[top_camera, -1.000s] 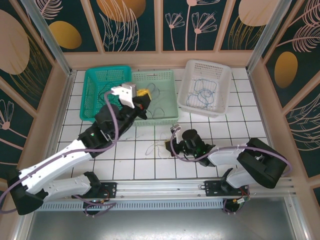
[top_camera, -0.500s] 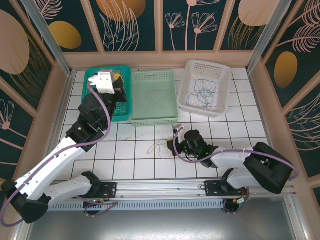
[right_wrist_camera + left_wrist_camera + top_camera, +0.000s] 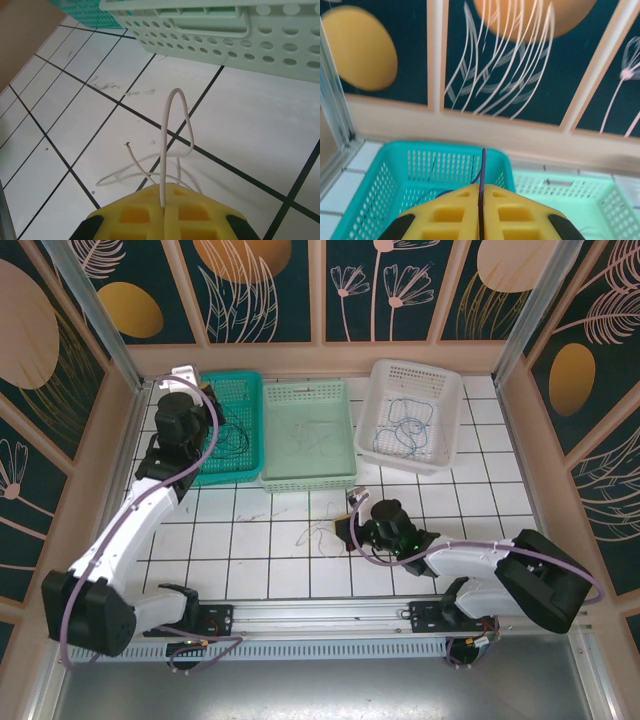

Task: Untangle the cables

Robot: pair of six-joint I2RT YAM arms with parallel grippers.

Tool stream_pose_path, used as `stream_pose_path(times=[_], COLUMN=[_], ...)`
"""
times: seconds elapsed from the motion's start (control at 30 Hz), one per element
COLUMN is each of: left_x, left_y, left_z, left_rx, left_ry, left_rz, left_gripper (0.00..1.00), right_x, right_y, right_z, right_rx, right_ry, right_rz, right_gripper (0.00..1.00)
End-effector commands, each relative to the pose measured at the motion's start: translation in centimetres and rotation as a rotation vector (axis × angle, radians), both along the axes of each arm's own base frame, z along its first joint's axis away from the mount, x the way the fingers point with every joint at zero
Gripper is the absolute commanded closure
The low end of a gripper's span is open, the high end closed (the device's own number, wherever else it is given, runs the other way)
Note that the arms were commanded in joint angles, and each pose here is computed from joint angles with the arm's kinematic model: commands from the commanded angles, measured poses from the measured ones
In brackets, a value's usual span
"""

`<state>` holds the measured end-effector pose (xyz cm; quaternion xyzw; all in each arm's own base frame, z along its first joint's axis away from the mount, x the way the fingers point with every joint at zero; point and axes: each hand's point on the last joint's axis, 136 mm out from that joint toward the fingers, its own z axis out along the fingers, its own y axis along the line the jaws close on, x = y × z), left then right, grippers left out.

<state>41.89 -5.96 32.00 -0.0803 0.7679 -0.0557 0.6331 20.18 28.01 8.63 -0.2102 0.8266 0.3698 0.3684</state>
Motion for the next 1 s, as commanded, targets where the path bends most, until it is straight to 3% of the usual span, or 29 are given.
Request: stream_pose_path(times=[0.0, 0.13, 0.23, 0.3, 0.33, 0.37, 0.53, 0.63, 0.83, 0.97], left_x=[1.4, 3.0, 3.3, 3.0, 2.9, 2.2, 0.1, -0.8, -2.2, -3.3], left_y=[0.1, 0.0, -0.8, -1.0, -1.1, -0.9, -1.1, -1.4, -3.1, -3.7], left_z=[-2.6, -4.9, -6.6, -7.6, -7.4, -8.6, -8.5, -7.7, -6.4, -6.3], left_rx=[-0.077, -0.092, -0.125, -0.151, -0.163, -0.175, -0.253, -0.268, -0.187, -0.194], left_ry=[0.038, 0.098, 0.154, 0.168, 0.158, 0.177, 0.131, 0.104, 0.082, 0.075], left_rz=[-0.030, -0.038, -0.070, -0.078, -0.078, -0.067, -0.087, -0.095, -0.105, -0.121], left_gripper=[0.89, 0.87, 0.71, 0.68, 0.63, 0.51, 0.27, 0.14, 0.02, 0.02], right_x=[-0.1, -0.4, -0.5, -0.6, -0.6, -0.7, -1.1, -1.5, -1.4, -0.6], right_y=[-0.5, -0.8, -1.0, -1.1, -1.1, -1.0, -0.2, 0.8, 3.4, 4.3], right_z=[0.3, 0.6, 0.9, 1.3, 1.6, 1.9, 4.2, 7.0, 14.7, 21.8], right_rx=[0.008, 0.024, 0.029, 0.035, 0.041, 0.050, 0.118, 0.175, 0.224, 0.253], right_ry=[-0.002, -0.001, -0.008, -0.020, -0.026, -0.035, -0.074, -0.105, -0.243, -0.399], right_rz=[-0.021, -0.021, -0.024, -0.021, -0.016, -0.008, 0.044, 0.114, 0.247, 0.287], right_gripper=[1.00, 1.00, 1.00, 1.00, 1.00, 1.00, 1.00, 1.00, 1.00, 1.00])
